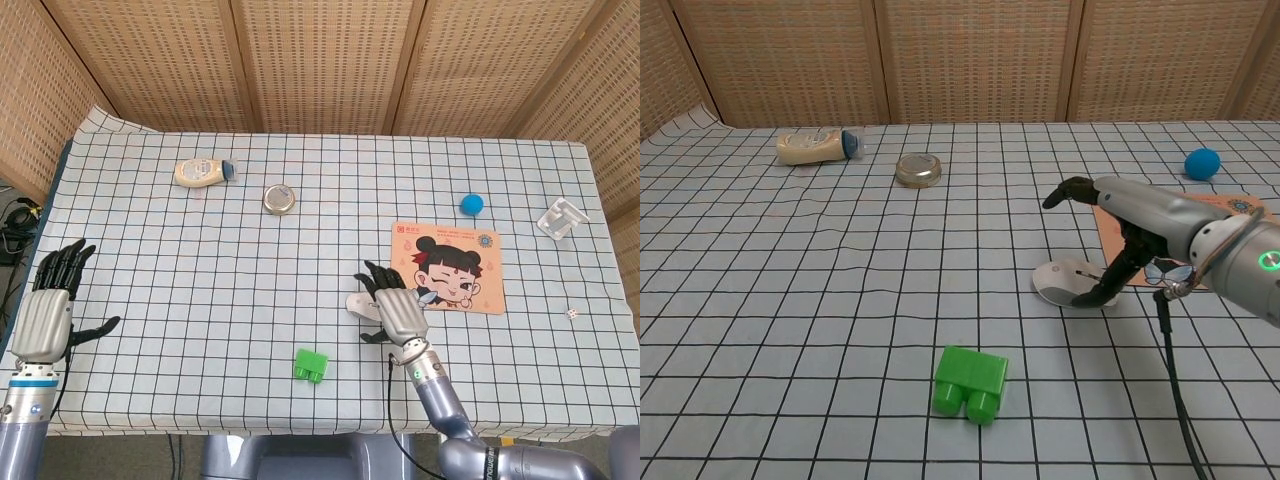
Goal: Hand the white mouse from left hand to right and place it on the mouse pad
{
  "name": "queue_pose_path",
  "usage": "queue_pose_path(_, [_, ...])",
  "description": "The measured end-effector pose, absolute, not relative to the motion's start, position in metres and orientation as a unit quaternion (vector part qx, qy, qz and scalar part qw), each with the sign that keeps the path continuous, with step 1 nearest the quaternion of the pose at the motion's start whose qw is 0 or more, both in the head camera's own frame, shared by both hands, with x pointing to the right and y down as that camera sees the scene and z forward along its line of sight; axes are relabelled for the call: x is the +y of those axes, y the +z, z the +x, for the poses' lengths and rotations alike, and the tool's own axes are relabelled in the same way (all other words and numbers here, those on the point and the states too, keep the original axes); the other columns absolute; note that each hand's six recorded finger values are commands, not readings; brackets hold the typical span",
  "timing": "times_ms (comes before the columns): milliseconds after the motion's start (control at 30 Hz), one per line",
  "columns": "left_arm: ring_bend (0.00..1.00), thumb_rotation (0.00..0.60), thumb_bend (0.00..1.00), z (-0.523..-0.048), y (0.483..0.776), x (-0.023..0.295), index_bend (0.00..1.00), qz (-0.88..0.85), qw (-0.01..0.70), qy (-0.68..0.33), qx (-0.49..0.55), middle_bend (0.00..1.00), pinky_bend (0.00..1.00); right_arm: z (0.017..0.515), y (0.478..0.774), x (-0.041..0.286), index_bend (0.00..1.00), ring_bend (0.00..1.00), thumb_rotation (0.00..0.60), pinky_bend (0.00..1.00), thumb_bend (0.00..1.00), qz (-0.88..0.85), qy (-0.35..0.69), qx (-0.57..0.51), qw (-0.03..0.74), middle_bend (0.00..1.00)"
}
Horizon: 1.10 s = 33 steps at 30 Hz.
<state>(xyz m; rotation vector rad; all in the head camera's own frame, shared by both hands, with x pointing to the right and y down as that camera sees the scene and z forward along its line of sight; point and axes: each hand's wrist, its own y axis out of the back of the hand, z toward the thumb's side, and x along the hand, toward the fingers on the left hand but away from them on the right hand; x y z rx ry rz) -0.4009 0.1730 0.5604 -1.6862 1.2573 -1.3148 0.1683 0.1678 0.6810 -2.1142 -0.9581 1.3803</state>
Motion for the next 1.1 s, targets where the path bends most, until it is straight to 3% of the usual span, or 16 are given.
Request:
queue_pose_path(167, [0.0, 0.6, 0.11, -0.402, 0.561, 0.171, 0.07, -0.644, 0.32, -0.501, 0.482, 0.0, 0.0, 0.158, 0.696, 0.168, 0.25, 0.0, 0.6, 0.0, 0.2, -0.764, 0.505, -0.338, 0.217, 0.03])
queue_pose_path(600, [0.0, 0.6, 0.11, -0.404, 0.56, 0.17, 0.08, -0.648, 0.31, -0.496, 0.488, 0.0, 0.0, 0.167, 0.724, 0.161, 0.25, 0.0, 0.6, 0.0, 0.24, -0.744, 0.538, -0.335, 0.212, 0.04])
queue_pose_path(933, [0.0, 0.6, 0.11, -0.403, 0.561, 0.17, 0.08, -0.651, 0.307, -0.496, 0.486, 0.0, 0.0, 0.181, 0.733, 0.157, 0.34, 0.0, 0.6, 0.0, 0.4, -0.733, 0.555, -0.335, 0.207, 0.11])
queue_pose_path(1000, [0.0, 0.6, 0.11, -0.402, 0.561, 0.171, 0.08, -0.652, 0.307, -0.495, 0.485, 0.0, 0.0, 0.184, 0.734, 0.157, 0.38, 0.03, 0.6, 0.03, 0.43, -0.731, 0.558, -0.334, 0.207, 0.16])
queue_pose_path(1100, [0.0, 0.6, 0.11, -0.402, 0.561, 0.171, 0.08, -0.652, 0.307, -0.495, 0.485, 0.0, 0.0, 0.188, 0.737, 0.156, 0.45, 0.17, 0.6, 0.21, 0.43, -0.727, 0.563, -0.332, 0.21, 0.3])
